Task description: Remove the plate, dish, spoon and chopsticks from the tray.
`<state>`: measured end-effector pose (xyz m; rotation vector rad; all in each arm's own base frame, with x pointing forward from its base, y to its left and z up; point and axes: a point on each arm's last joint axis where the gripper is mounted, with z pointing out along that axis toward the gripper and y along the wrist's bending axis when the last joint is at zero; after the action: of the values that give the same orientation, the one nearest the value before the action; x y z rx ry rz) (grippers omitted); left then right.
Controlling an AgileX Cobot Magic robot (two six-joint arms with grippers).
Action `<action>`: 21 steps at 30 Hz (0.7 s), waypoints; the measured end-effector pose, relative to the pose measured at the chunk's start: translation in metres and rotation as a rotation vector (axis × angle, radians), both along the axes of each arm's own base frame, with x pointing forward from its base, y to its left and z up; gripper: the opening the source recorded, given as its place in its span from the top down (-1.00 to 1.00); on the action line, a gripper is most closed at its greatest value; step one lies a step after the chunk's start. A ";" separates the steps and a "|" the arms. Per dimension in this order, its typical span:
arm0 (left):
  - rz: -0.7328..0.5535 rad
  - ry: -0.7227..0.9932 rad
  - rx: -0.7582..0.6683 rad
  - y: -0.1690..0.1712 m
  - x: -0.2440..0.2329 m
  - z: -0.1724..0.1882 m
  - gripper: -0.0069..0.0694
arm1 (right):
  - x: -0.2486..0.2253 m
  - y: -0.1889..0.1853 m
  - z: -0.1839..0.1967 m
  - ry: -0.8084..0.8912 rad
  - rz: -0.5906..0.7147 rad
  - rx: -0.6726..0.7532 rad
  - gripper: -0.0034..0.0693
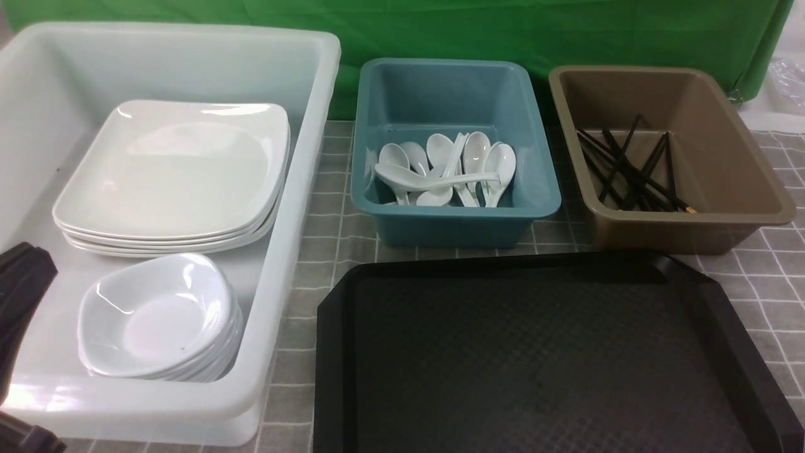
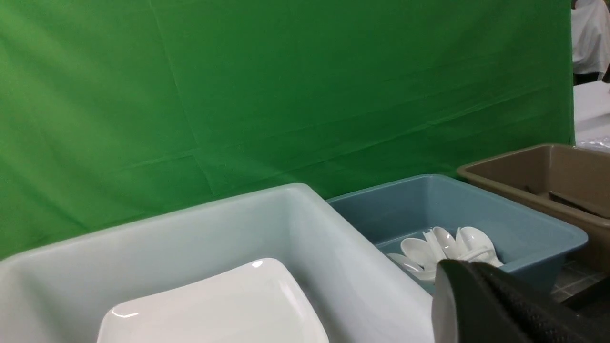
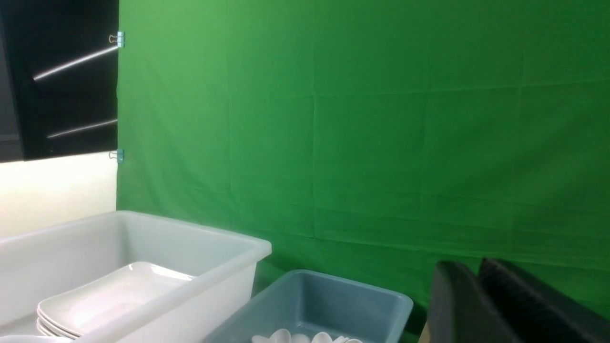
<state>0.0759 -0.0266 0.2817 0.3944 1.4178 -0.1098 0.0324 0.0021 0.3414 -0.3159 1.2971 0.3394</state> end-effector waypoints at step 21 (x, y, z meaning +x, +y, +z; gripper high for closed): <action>0.341 0.187 -0.314 0.027 -0.019 -0.081 0.81 | 0.000 0.000 0.000 0.000 -0.001 -0.002 0.50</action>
<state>0.0568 0.0007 0.2006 -0.1213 1.6021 -0.0906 0.0326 0.0022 0.3411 -0.3171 1.2972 0.3370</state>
